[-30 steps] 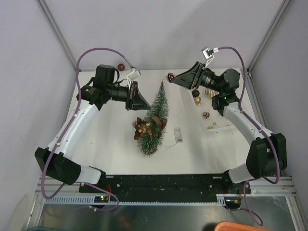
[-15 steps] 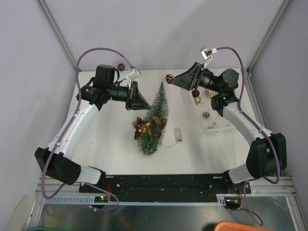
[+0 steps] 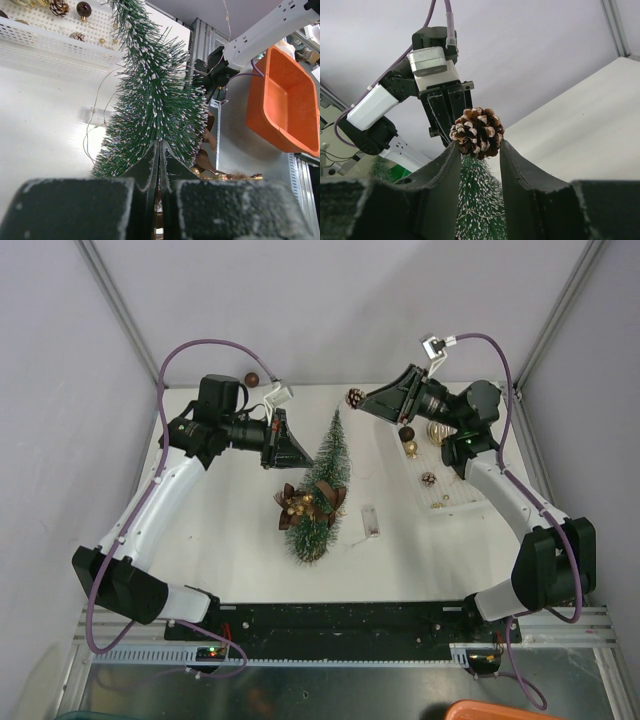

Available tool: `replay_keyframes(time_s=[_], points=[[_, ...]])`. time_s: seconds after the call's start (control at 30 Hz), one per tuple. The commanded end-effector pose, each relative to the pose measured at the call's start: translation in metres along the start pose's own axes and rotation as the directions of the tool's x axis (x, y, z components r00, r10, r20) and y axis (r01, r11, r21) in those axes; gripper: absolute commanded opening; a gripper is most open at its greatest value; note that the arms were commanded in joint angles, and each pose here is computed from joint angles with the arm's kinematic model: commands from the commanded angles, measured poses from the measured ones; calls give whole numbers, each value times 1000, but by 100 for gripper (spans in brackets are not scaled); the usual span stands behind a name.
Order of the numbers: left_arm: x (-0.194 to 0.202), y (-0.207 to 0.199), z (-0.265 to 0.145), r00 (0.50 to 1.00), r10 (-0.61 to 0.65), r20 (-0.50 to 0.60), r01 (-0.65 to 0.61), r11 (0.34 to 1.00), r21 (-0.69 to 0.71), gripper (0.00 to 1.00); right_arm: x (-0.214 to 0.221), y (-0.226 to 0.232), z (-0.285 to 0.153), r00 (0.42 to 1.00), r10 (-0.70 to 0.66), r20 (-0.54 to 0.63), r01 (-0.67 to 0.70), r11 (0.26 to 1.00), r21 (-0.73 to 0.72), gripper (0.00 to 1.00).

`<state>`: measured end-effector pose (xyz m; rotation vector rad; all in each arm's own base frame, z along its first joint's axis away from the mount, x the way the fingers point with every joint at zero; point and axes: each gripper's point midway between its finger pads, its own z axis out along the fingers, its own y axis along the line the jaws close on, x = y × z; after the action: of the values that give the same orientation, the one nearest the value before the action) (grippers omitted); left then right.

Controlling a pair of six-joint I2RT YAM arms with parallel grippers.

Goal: Decorate the small christmas tree

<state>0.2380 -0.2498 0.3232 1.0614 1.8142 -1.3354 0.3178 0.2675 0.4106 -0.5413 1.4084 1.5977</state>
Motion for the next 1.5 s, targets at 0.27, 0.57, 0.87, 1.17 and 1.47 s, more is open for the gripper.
replay_keyframes(time_s=[0.27,0.57,0.87,1.17,1.47], points=[[-1,-8,-2,1000,28,9,-28,1000,1,2,-27,21,3,993,-104,56,105,994,-23,38],[-1,-9,-3,1000,29,10,-29,1000,1,1,-19,14,6,995,-97,35,97,995,-14,38],[-2,-9,-3,1000,30,11,-30,1000,1,1,-16,13,9,995,-98,21,98,995,-12,39],[-2,-9,-3,999,32,11,-32,999,-3,1,-10,11,12,996,-90,2,90,996,-14,39],[-3,-9,-3,999,34,12,-34,999,-8,0,-8,15,11,996,-93,-11,93,995,-18,39]])
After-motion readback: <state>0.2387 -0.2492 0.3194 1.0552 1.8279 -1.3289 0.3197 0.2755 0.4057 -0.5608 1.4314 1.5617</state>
